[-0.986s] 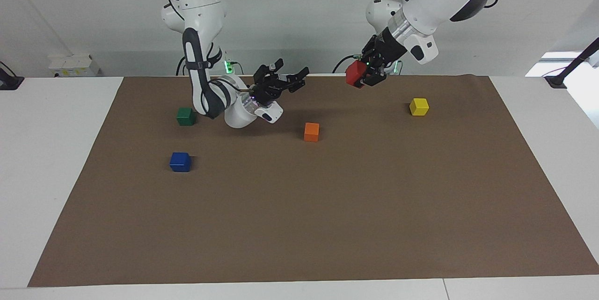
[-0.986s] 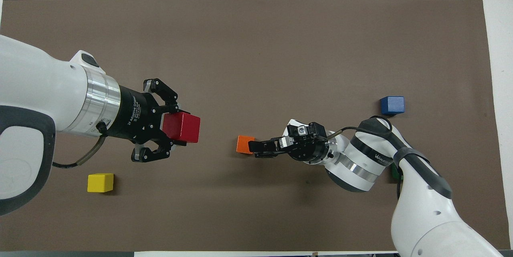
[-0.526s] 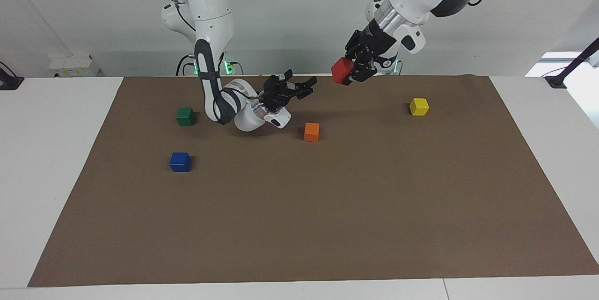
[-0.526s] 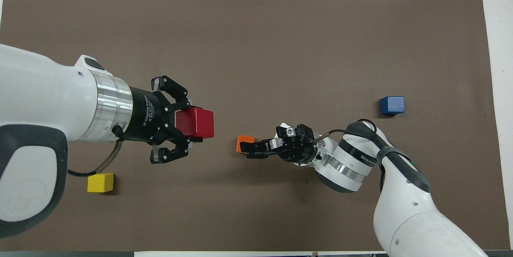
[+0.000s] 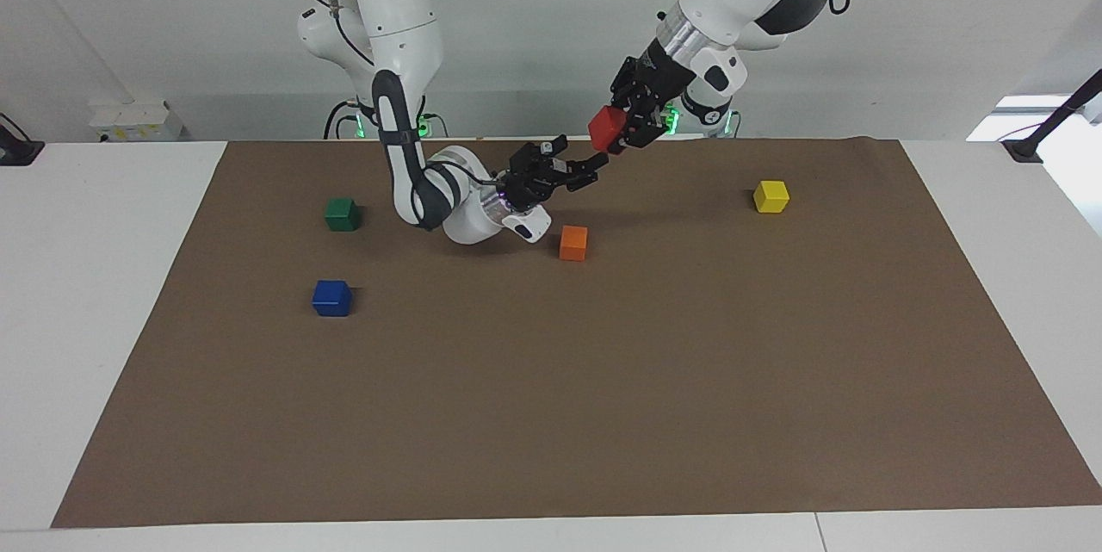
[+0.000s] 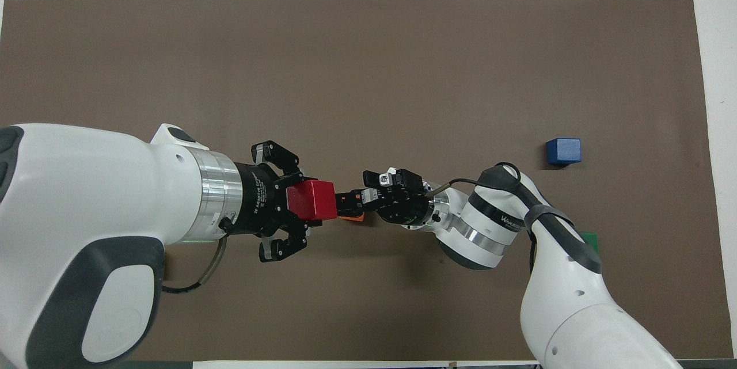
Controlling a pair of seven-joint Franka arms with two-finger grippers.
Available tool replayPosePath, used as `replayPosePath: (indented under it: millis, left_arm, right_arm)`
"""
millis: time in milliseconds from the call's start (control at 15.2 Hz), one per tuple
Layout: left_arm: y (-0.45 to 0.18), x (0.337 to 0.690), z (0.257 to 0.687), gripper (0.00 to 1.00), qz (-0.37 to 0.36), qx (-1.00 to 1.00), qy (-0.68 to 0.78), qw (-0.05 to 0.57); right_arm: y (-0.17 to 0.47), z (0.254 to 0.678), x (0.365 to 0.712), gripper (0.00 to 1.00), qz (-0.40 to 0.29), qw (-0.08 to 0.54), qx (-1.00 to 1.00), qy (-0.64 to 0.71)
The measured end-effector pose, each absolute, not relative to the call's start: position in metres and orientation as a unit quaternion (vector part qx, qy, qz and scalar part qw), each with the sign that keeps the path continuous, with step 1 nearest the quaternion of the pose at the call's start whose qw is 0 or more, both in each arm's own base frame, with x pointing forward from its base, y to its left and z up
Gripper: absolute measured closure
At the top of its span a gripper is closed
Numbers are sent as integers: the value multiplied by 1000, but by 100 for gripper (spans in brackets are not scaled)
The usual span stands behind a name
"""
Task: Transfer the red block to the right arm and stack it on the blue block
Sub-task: 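Bring the red cube to the right gripper and grasp it there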
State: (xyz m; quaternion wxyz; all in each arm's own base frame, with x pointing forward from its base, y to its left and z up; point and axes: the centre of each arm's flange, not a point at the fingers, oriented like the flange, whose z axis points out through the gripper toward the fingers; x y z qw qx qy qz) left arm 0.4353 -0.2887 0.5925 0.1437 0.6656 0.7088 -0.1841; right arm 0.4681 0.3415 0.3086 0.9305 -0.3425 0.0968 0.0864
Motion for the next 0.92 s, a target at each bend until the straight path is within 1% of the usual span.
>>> replayPosePath:
  millis: [197, 592, 920]
  left_arm:
    - [-289, 435, 593, 45, -184, 665, 709, 145]
    - [-289, 435, 587, 45, -182, 663, 712, 146]
    - [-293, 432, 586, 45, -181, 664, 710, 149]
  right_arm:
    - [348, 309, 470, 0, 80, 932, -341, 90]
    - [371, 326, 468, 0, 69, 941, -322, 73]
    - [376, 325, 465, 0, 52, 942, -324, 64]
